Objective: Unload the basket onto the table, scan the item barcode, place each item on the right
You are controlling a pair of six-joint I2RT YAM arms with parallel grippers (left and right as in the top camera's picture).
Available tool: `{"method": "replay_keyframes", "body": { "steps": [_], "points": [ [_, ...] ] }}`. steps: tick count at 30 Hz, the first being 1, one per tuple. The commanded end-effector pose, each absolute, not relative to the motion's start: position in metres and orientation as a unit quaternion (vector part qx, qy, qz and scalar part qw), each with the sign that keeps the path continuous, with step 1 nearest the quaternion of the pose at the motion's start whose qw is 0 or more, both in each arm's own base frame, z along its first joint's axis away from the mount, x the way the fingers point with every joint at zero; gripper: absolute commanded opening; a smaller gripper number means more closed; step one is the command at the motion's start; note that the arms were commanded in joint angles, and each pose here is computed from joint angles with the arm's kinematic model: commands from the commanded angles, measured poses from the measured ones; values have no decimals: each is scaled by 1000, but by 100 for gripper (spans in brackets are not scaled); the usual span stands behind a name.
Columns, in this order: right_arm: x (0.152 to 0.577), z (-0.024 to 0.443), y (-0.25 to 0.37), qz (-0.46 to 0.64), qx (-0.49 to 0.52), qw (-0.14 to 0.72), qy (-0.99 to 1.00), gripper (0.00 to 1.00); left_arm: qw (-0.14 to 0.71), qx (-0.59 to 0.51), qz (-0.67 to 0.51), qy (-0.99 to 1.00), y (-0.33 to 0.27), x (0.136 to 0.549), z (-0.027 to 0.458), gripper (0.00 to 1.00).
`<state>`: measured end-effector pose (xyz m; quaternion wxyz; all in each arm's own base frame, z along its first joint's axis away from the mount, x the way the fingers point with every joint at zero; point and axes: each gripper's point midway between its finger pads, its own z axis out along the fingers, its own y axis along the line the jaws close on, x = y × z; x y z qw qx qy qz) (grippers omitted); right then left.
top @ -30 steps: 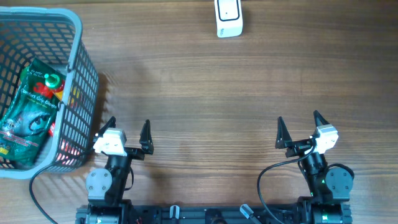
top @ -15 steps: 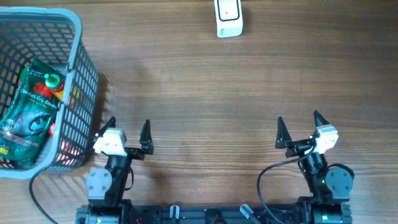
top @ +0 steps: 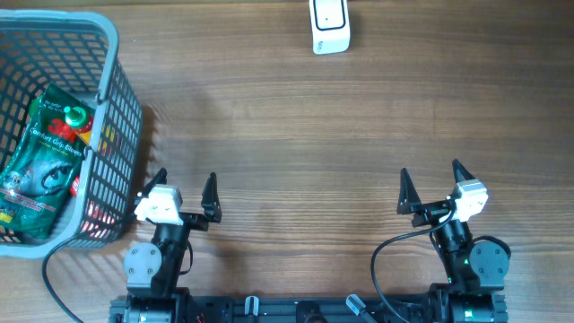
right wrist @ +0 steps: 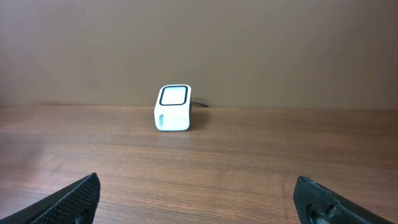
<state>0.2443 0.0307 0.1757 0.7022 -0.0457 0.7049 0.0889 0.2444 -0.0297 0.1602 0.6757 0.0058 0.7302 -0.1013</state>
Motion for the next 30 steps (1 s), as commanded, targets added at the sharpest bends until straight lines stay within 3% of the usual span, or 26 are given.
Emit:
{"method": "replay_keyframes", "body": {
  "steps": [1, 23, 30],
  "points": [
    [244, 179, 30, 82, -47, 708, 700, 100, 673, 8, -96, 734, -29, 245, 156, 100],
    [244, 179, 30, 82, -47, 708, 700, 100, 677, 25, -124, 725, -40, 243, 162, 100],
    [244, 179, 30, 83, -47, 708, 700, 100, 696, 3, -186, 693, -48, 236, 203, 100]
  ]
}}
